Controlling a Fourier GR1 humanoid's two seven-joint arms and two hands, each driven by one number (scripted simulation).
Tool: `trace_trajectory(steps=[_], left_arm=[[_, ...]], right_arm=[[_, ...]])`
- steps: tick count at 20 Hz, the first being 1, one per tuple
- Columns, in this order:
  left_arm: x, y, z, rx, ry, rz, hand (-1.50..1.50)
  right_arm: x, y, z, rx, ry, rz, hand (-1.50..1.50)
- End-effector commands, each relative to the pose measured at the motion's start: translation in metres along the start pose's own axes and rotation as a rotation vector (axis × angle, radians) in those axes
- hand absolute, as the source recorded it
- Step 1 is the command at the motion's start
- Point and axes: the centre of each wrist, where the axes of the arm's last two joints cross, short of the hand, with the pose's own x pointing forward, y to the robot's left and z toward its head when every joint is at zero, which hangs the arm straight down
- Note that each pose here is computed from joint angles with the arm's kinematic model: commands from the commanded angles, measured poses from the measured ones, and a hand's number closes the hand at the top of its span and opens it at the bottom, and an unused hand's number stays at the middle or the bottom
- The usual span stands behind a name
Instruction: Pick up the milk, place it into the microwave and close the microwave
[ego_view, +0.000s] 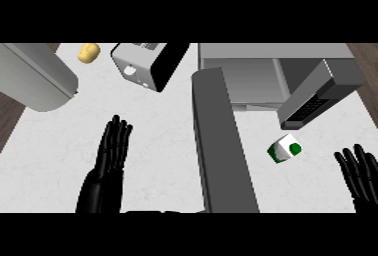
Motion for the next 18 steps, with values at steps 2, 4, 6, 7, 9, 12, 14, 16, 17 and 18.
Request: trace_trajectory(steps=[2, 4, 6, 7, 9, 12, 14, 16, 17, 18], left_arm=[[-0.023, -0.026, 0.015, 0.002, 0.000, -0.013, -1.50], [-0.013, -0.030, 0.042, 0.008, -0.018, 0.006, -1.50], [-0.020, -0.045, 0.033, 0.013, -0.019, -0.007, -1.50], [-0.016, -0.039, 0.028, 0.022, -0.002, 0.012, -1.50], [-0.018, -0.043, 0.029, 0.013, -0.022, 0.002, -1.50], [-0.020, -0.042, 0.051, 0.022, 0.014, -0.005, -1.50], [-0.008, -0.052, 0.031, 0.012, 0.006, 0.027, -1.50], [-0.010, -0.055, 0.047, -0.009, 0.014, 0.053, -1.50], [-0.029, -0.052, 0.034, -0.019, 0.015, 0.049, -1.50], [-0.007, -0.028, 0.030, -0.004, 0.026, 0.037, -1.50]], right_arm=[[-0.018, 0.005, 0.012, -0.038, 0.017, 0.010, -1.50], [-0.018, 0.000, 0.005, -0.043, 0.027, 0.010, -1.50], [-0.045, 0.012, 0.023, 0.006, 0.035, 0.010, -1.50], [-0.064, 0.002, 0.028, -0.011, 0.022, 0.032, -1.50], [-0.046, -0.005, 0.016, -0.050, 0.028, 0.048, -1.50], [-0.073, -0.002, 0.017, -0.070, 0.010, 0.059, -1.50], [-0.085, -0.001, -0.008, -0.077, 0.059, 0.053, -1.50], [-0.105, -0.015, 0.012, -0.085, 0.053, 0.044, -1.50], [-0.105, -0.009, -0.002, -0.085, 0.044, 0.068, -1.50], [-0.115, -0.007, -0.010, -0.092, 0.040, 0.078, -1.50]])
